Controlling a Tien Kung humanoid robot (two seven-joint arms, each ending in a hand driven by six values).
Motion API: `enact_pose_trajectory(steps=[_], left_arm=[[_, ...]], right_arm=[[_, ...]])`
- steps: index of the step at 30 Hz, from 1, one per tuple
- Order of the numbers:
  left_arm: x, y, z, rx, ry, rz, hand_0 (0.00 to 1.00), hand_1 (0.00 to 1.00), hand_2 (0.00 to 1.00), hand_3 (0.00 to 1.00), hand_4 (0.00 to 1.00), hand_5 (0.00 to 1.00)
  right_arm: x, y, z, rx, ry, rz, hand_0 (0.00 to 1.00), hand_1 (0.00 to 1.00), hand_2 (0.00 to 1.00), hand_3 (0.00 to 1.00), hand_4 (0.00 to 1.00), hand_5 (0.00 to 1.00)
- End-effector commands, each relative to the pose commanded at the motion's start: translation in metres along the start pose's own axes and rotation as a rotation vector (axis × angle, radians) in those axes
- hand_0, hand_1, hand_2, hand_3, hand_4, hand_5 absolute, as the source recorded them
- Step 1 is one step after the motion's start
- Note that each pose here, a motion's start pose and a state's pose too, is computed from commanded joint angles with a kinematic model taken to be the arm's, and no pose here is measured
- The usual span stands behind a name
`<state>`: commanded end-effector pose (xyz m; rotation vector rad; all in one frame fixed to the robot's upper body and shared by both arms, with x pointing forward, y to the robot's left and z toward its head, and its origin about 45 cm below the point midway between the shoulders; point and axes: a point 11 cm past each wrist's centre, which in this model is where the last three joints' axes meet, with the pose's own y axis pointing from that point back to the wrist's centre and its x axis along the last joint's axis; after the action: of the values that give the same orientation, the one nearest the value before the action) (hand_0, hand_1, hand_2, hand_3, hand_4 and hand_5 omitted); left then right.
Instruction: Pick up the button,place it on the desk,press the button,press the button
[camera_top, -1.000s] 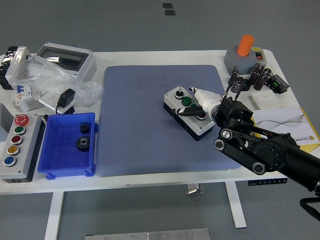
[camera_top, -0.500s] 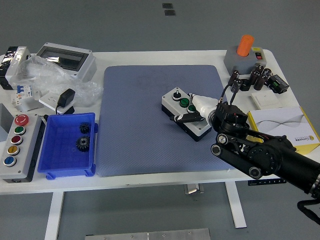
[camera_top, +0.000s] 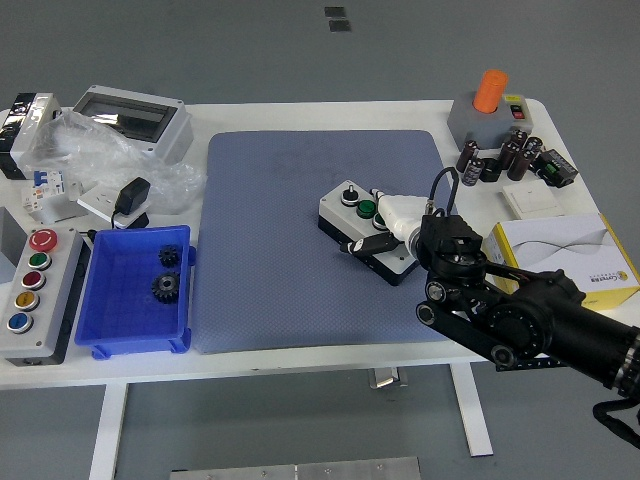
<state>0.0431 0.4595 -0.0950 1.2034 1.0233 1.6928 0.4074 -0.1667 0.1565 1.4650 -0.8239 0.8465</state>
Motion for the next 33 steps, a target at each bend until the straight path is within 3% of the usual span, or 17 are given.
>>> enact_pose_trajectory(steps=[5, 6, 11, 12, 17, 18, 23, 24, 29, 30, 33], left_arm=[[-0.001, 0.0, 0.0, -0.012, 0.001, -0.003, 0.638, 0.641, 0.586, 0.586, 0.493, 0.002], [-0.001, 0.0, 0.0, -0.014, 0.001, -0.003, 0.638, 0.639, 0.588, 0.587, 0.483, 0.002], [-0.001, 0.0, 0.001, -0.023, 0.004, 0.0, 0.638, 0.639, 0.588, 0.587, 0.483, 0.002], [-0.001, 0.0, 0.001, -0.025, 0.004, 0.0, 0.639, 0.639, 0.589, 0.586, 0.489, 0.002], [-0.001, 0.0, 0.0, -0.038, 0.006, 0.0, 0.639, 0.639, 0.589, 0.586, 0.489, 0.002], [-0.002, 0.0, -0.001, -0.04, 0.006, -0.001, 0.639, 0.644, 0.591, 0.588, 0.5, 0.002], [-0.003, 0.0, -0.002, -0.048, 0.007, -0.002, 0.639, 0.644, 0.591, 0.588, 0.5, 0.002], [-0.003, 0.0, -0.002, -0.049, 0.007, -0.001, 0.639, 0.657, 0.596, 0.591, 0.524, 0.023], [-0.003, 0.001, -0.003, -0.051, 0.009, 0.003, 0.639, 0.657, 0.596, 0.591, 0.524, 0.023], [-0.003, 0.001, -0.002, -0.052, 0.01, 0.004, 0.639, 0.659, 0.598, 0.593, 0.53, 0.039], [-0.003, 0.001, -0.003, -0.052, 0.01, 0.006, 0.639, 0.659, 0.598, 0.593, 0.53, 0.039]], right_arm=[[-0.001, 0.0, -0.002, 0.005, 0.046, 0.007, 0.312, 0.478, 0.543, 0.702, 0.826, 0.36], [-0.001, 0.001, -0.003, 0.006, 0.055, 0.012, 0.282, 0.422, 0.449, 0.511, 0.663, 0.244], [0.001, 0.002, -0.006, 0.018, 0.077, 0.026, 0.282, 0.422, 0.449, 0.511, 0.663, 0.244], [0.001, 0.003, -0.007, 0.02, 0.079, 0.027, 0.254, 0.374, 0.368, 0.401, 0.698, 0.102], [0.002, 0.006, -0.01, 0.036, 0.103, 0.045, 0.254, 0.374, 0.368, 0.401, 0.698, 0.102], [0.003, 0.007, -0.011, 0.041, 0.11, 0.052, 0.265, 0.344, 0.32, 0.361, 0.446, 0.044], [0.005, 0.011, -0.016, 0.067, 0.158, 0.082, 0.265, 0.344, 0.32, 0.361, 0.446, 0.044], [0.005, 0.012, -0.017, 0.074, 0.169, 0.092, 0.26, 0.342, 0.321, 0.384, 0.494, 0.002], [0.004, 0.022, -0.034, 0.222, 0.232, 0.149, 0.26, 0.342, 0.321, 0.384, 0.494, 0.002], [0.004, 0.024, -0.038, 0.258, 0.238, 0.16, 0.269, 0.359, 0.343, 0.423, 0.369, 0.002], [0.003, 0.031, -0.049, 0.366, 0.239, 0.188, 0.269, 0.359, 0.343, 0.423, 0.369, 0.002]])
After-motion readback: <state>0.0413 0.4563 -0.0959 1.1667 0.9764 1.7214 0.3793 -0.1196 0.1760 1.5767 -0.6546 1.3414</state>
